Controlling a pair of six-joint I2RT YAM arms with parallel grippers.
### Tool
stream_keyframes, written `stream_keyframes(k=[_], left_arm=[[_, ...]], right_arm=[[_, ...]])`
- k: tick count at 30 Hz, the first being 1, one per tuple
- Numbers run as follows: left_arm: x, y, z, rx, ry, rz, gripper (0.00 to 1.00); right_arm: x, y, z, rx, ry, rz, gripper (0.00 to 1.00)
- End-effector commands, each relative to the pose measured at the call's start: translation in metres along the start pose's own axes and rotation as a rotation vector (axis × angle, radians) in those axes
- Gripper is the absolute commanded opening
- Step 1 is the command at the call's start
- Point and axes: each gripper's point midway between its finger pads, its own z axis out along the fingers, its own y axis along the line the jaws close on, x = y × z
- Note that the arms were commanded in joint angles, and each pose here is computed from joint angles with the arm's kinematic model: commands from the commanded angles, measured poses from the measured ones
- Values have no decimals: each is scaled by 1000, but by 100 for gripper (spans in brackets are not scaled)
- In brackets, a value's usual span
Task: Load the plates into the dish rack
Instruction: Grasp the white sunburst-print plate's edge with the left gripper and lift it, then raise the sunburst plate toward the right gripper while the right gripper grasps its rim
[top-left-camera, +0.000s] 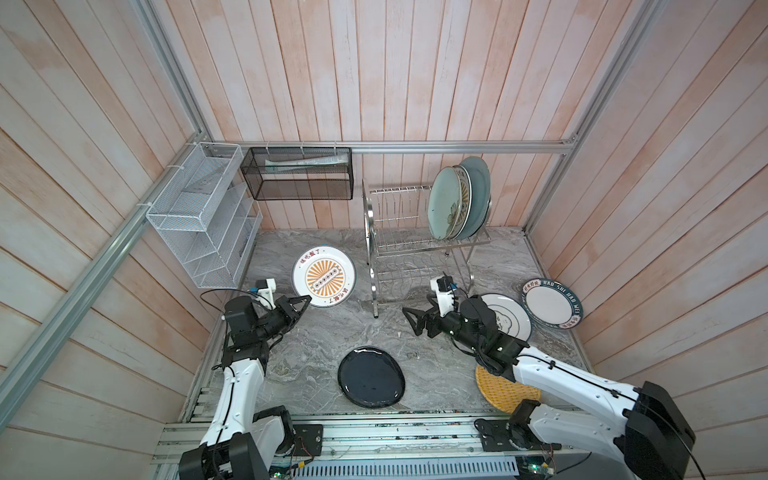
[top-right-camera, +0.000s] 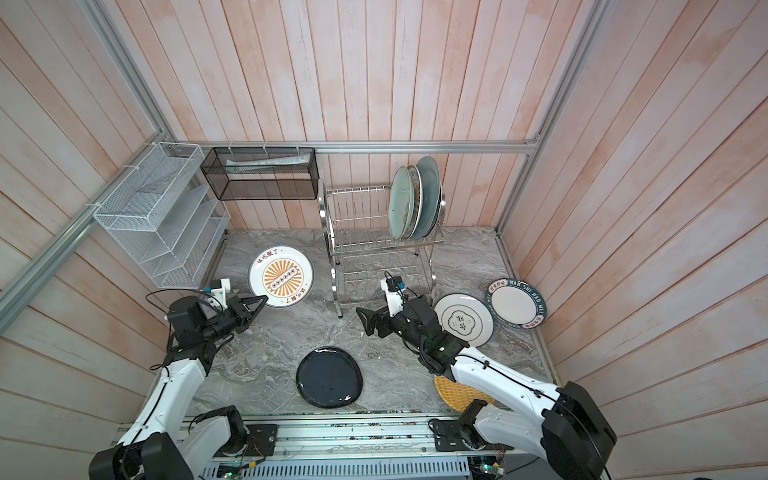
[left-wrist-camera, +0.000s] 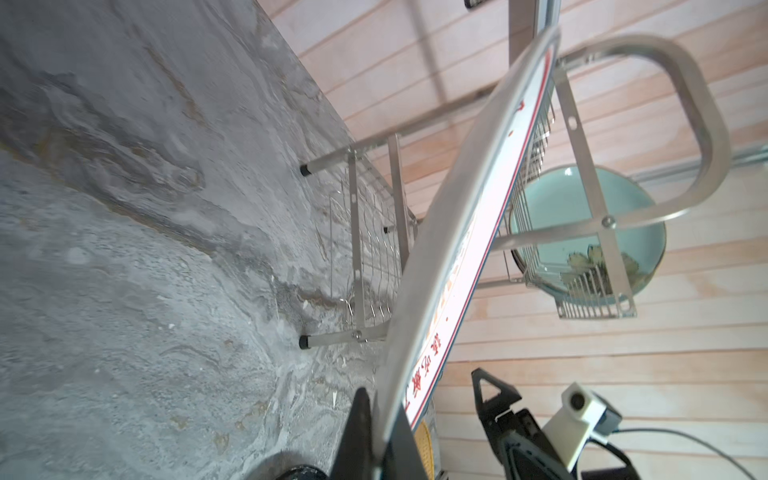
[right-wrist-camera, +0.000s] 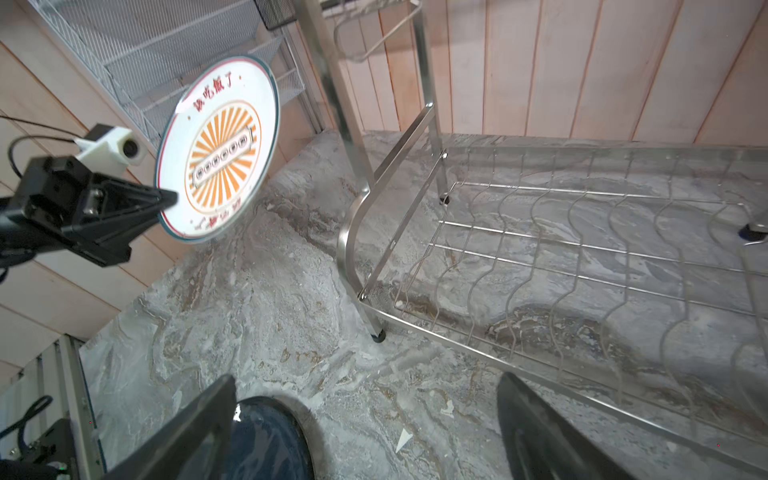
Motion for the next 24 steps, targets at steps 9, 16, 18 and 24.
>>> stream_keyframes(k=[9,16,18,24], left_arm=[[87,-89,48,223,352,250,0],[123,-124,74,306,519,302,0],[130,-132,78,331,558,311,0],[140,-133,87,347,618,297,0]], right_arm=[[-30,-12,-72,-78,88,232,98],[-42,8,-90,-225,102,300,98],[-43,9,-90,-228,103,304,98],[-45,11,-88,-242,107,337,85]])
